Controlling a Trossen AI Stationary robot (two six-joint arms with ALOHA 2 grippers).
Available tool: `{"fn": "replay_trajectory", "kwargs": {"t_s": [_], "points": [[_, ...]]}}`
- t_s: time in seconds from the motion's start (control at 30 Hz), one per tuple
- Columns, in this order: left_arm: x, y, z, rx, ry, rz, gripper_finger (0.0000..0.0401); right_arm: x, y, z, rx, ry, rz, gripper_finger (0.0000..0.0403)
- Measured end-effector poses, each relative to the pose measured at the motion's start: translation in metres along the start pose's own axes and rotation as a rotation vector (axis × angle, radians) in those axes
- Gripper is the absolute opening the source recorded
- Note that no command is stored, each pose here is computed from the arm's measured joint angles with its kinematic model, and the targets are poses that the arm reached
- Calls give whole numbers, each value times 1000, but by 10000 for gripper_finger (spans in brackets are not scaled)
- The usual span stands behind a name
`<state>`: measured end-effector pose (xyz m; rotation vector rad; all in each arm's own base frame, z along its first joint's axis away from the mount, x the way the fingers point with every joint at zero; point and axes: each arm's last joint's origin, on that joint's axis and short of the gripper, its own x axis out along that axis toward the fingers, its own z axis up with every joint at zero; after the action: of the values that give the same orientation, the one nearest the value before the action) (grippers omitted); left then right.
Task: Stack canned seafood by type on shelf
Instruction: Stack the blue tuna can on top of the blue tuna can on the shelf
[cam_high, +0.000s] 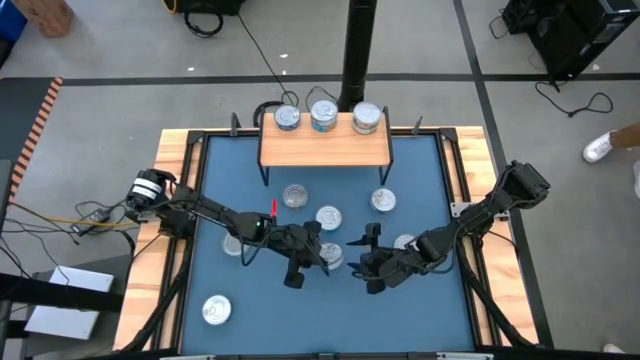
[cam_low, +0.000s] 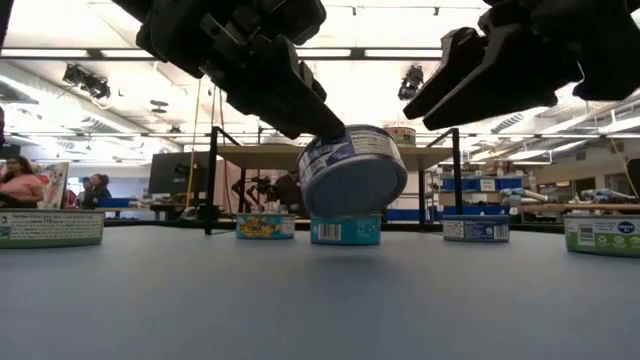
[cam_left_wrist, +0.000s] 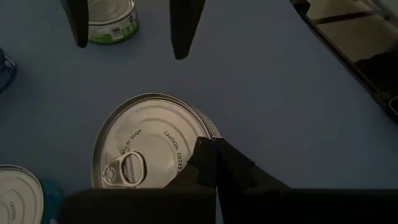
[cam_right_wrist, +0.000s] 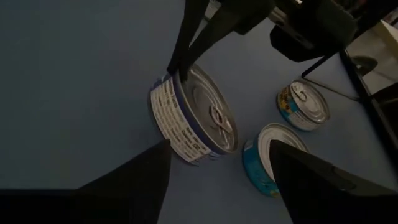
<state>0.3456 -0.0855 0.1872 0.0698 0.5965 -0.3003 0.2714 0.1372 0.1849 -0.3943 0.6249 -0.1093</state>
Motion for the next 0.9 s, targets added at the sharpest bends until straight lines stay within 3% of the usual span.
{"fn": "replay_trajectory", "kwargs": {"t_s": [0.2, 0.43, 0.6, 0.9], "points": [[0, 3, 3, -8, -28, 3, 0, 1, 5, -2, -149, 6, -16, 280], [-1, 8, 6, -39, -64, 0, 0, 20, 30, -9, -302, 58, -97, 280], [-1, 7, 6, -38, -65, -11, 0, 21, 42, -3, -336, 50, -143, 280], [-1, 7, 8, -55, -86, -26, 0, 17, 39, 6, -341, 17, -157, 280]]}}
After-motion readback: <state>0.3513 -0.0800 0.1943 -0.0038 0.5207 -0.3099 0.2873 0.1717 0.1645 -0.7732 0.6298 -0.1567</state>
